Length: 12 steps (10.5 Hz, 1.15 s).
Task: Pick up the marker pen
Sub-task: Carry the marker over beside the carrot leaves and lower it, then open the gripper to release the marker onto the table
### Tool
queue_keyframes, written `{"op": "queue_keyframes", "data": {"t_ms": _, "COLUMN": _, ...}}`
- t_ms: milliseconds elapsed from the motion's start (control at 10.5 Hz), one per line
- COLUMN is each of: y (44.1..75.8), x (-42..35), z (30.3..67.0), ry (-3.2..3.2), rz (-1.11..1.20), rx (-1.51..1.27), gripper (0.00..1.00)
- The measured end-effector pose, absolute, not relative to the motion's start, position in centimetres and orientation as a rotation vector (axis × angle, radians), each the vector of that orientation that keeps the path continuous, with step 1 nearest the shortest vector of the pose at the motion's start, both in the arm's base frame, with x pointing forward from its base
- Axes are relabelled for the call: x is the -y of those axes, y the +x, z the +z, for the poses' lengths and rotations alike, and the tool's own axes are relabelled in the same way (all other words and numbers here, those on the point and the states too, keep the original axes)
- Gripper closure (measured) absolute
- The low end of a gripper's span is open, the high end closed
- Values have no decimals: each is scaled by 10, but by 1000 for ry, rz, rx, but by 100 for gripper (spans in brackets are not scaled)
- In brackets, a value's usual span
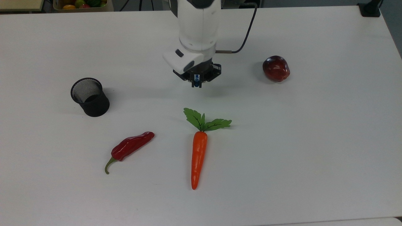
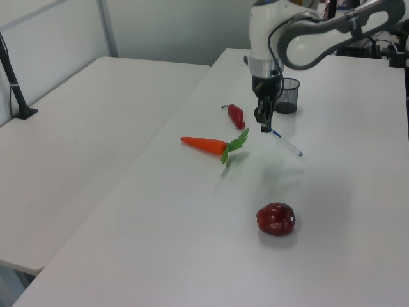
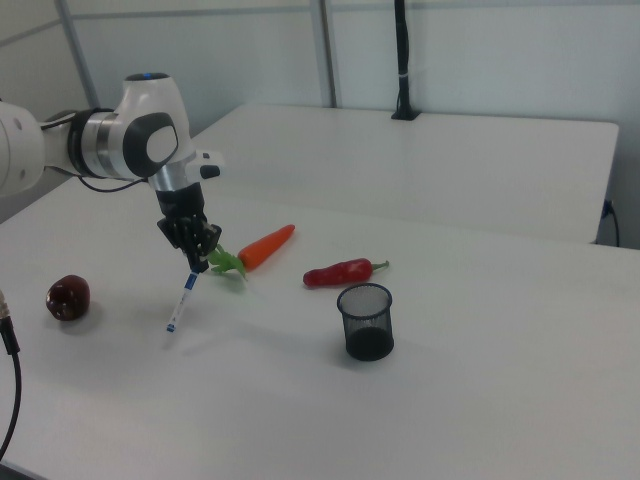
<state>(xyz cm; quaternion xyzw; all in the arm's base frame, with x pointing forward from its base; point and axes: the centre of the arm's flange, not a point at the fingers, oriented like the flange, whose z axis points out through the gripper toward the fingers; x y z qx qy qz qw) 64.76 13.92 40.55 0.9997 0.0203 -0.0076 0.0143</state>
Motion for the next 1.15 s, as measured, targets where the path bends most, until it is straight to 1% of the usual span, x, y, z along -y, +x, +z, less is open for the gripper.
{"op": "queue_keyframes", "data": {"t_ms": 287, "y": 646, "x": -150, "z": 379, "ry": 3104, "rz": -87, "rx": -91, "gripper": 82}}
{"op": "queue_keyframes", "data": {"t_ms": 478, "y": 646, "x": -150, "z": 377, "ry": 3103, "rz": -93, "rx": -91, "gripper": 82}}
{"op": "queue_keyframes", "data": {"t_ms": 574, "y": 646, "x": -150, "z": 377, "ry": 3103, "rz": -93, "rx": -91, "gripper": 79}}
{"op": "queue_keyframes", "data": {"t_ms": 669, "y": 646, "x": -150, "z": 377, "ry": 3103, "rz": -92, "rx": -91, "gripper": 79}}
{"op": "queue_keyframes", "data": {"t_ms": 765, "y": 646, "x": -150, "z": 377, "ry": 3103, "rz": -91, "rx": -91, "gripper": 71}}
{"op": "queue_keyframes", "data": {"t_ms": 861, "y": 647, "x": -150, "z": 378, "ry": 3098, "rz": -88, "rx": -94, "gripper": 59}}
{"op": "queue_keyframes", "data": {"t_ms": 956, "y": 647, "x": -149, "z": 378, "ry": 3087, "rz": -81, "rx": -102, "gripper": 38}}
{"op": "queue_keyframes", "data": {"t_ms": 1148, "y": 648, "x": -149, "z": 382, "ry": 3076, "rz": -67, "rx": -110, "gripper": 7}}
